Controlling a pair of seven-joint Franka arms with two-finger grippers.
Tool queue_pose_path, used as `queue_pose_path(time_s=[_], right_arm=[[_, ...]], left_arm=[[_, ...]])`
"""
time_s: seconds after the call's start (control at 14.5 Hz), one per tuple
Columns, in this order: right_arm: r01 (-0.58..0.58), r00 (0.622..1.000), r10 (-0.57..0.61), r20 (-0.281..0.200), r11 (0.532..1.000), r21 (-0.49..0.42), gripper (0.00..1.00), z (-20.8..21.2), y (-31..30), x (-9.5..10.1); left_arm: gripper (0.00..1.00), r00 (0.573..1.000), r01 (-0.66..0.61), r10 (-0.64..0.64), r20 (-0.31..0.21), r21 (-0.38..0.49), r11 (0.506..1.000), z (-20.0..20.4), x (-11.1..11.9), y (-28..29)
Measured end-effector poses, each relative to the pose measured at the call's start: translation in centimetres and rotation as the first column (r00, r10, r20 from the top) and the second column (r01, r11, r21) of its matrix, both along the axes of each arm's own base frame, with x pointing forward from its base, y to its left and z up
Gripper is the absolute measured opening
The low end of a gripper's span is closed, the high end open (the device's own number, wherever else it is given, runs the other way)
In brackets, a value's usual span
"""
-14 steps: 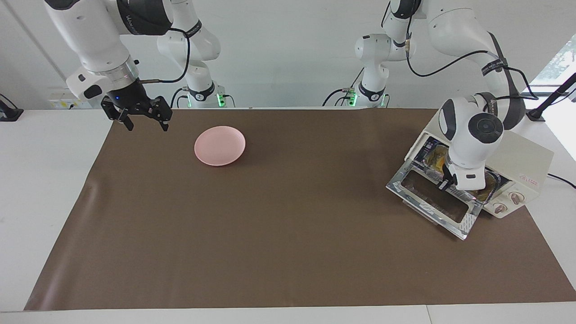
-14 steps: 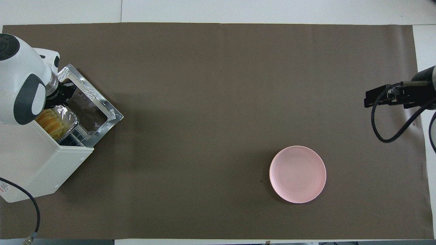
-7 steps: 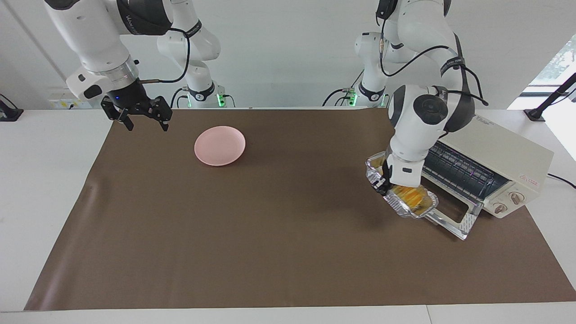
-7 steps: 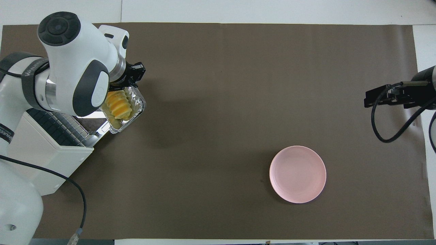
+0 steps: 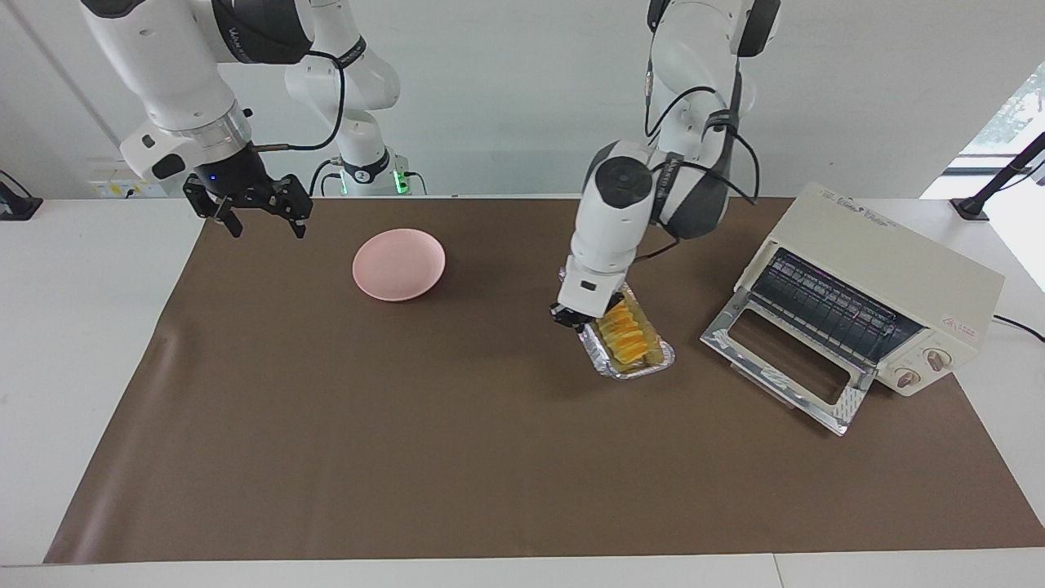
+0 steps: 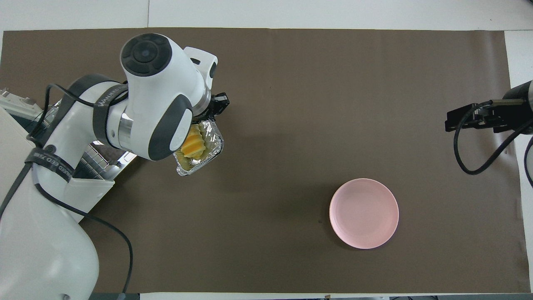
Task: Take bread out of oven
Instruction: 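Pull the foil tray out of the oven with the left gripper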
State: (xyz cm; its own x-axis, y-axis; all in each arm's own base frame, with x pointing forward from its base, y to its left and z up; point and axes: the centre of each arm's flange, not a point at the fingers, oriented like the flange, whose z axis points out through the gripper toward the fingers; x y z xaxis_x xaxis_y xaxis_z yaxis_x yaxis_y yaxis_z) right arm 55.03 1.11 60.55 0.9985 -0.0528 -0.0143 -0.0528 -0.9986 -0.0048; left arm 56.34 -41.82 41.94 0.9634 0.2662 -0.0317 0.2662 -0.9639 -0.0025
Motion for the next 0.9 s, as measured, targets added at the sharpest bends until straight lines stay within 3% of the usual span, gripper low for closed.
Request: queue_pose_path(time_s=[0.28, 0.41, 0.62, 0.9], right_arm=[[0.000, 1.000, 0.000, 0.000, 1.000, 0.000, 1.00, 0.0, 0.0, 0.0], [0.000, 1.000, 0.000, 0.000, 1.000, 0.000, 1.00, 0.0, 0.0, 0.0], [0.000, 1.000, 0.000, 0.000, 1.000, 0.000, 1.00, 0.0, 0.0, 0.0], [0.000, 1.000, 0.000, 0.000, 1.000, 0.000, 1.00, 0.0, 0.0, 0.0]], left_arm=[[0.02, 0.998, 0.055, -0.058, 0.031, 0.081, 0.995, -3.0, -2.8, -10.3], [0.02, 0.995, 0.084, -0.087, 0.041, 0.083, 0.993, -2.9, -4.4, -12.5], [0.02, 0.992, 0.111, -0.116, 0.052, 0.095, 0.989, -2.5, -5.0, -13.1], [0.02, 0.969, 0.222, -0.238, 0.059, 0.206, 0.953, -5.0, -10.8, -17.1]])
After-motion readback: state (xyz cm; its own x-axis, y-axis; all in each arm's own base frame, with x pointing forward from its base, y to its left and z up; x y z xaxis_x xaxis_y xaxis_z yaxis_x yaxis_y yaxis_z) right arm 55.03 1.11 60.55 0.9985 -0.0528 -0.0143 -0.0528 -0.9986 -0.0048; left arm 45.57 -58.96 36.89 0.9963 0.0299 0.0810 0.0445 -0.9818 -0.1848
